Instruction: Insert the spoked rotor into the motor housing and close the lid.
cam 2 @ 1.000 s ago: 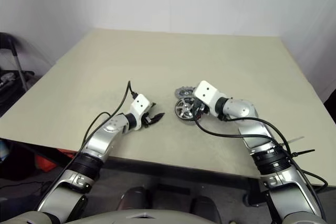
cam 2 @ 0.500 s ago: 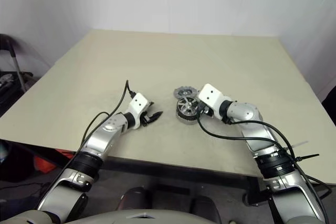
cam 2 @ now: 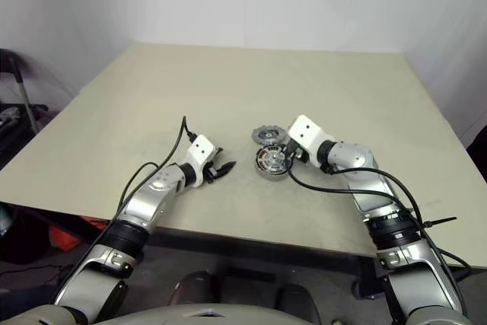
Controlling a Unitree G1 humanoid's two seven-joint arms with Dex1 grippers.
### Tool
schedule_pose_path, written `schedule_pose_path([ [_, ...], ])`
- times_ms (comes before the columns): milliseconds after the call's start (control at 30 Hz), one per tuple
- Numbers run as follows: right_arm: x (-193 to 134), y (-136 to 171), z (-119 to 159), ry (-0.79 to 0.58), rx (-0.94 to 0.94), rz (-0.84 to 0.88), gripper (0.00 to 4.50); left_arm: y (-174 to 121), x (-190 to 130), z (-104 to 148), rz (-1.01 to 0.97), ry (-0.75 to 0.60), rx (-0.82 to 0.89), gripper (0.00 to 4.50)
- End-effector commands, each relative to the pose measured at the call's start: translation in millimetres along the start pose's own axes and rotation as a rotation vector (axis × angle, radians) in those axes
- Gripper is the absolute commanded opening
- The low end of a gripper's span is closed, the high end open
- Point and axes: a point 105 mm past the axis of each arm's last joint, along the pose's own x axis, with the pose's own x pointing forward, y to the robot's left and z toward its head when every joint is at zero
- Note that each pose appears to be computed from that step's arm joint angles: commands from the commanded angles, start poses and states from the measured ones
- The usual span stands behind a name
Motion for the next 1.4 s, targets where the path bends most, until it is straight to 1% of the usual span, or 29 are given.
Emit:
schedule_pose_path([
  [33,-3.1,-12.2,33.2,-0.129,-0.006,-0.038,2.66,0.6,-0.6,2.5,0.001,-0.006,0.011,3.12],
  [167,-3.6,-1.3,31.6,-0.147,0.027,-0.002,2.66,1.6,0.3,3.8,0.0,-0.008,0.014,3.12],
  [267,-4.0,10.6,29.7,-0.149,0.108,0.036,2.66,2.7,-0.5,3.5,0.003,-0.006,0.017,3.12],
  [400,-1.2,22.5,12.9,-0.093,0.087,0.047,2.66,2.4,-1.5,2.5,0.001,-0.002,0.021,3.12],
  [500,-4.6,34.5,3.7,-0.074,0.114,0.092,2.0,1.6,-2.6,1.3,0.001,0.002,0.022,3.12],
  [667,-4.5,38.7,0.5,-0.057,0.125,0.087,0.31,1.9,-4.0,-0.3,0.002,0.008,0.021,3.12],
  [967,4.9,38.7,0.4,-0.041,0.135,0.086,0.31,1.9,-3.7,-2.4,0.003,0.016,0.021,3.12],
  [1133,9.5,48.2,-23.4,0.036,0.19,0.104,0.31,1.9,-4.5,-3.8,0.008,0.018,0.019,3.12],
  [1200,8.0,47.3,-26.2,0.042,0.185,0.1,0.31,6.3,-6.2,-5.3,0.028,0.02,0.014,3.12],
  [1267,7.2,42.0,-22.6,0.024,0.157,0.081,0.31,11.0,-7.7,-6.8,0.047,0.023,0.008,3.12],
  [1300,6.5,38.2,-16.6,0.001,0.149,0.076,0.31,12.5,-8.2,-7.3,0.05,0.025,0.007,3.12],
  [1400,2.0,22.9,12.7,-0.112,0.107,0.057,0.31,14.3,-8.4,-7.9,0.051,0.026,0.009,3.12],
])
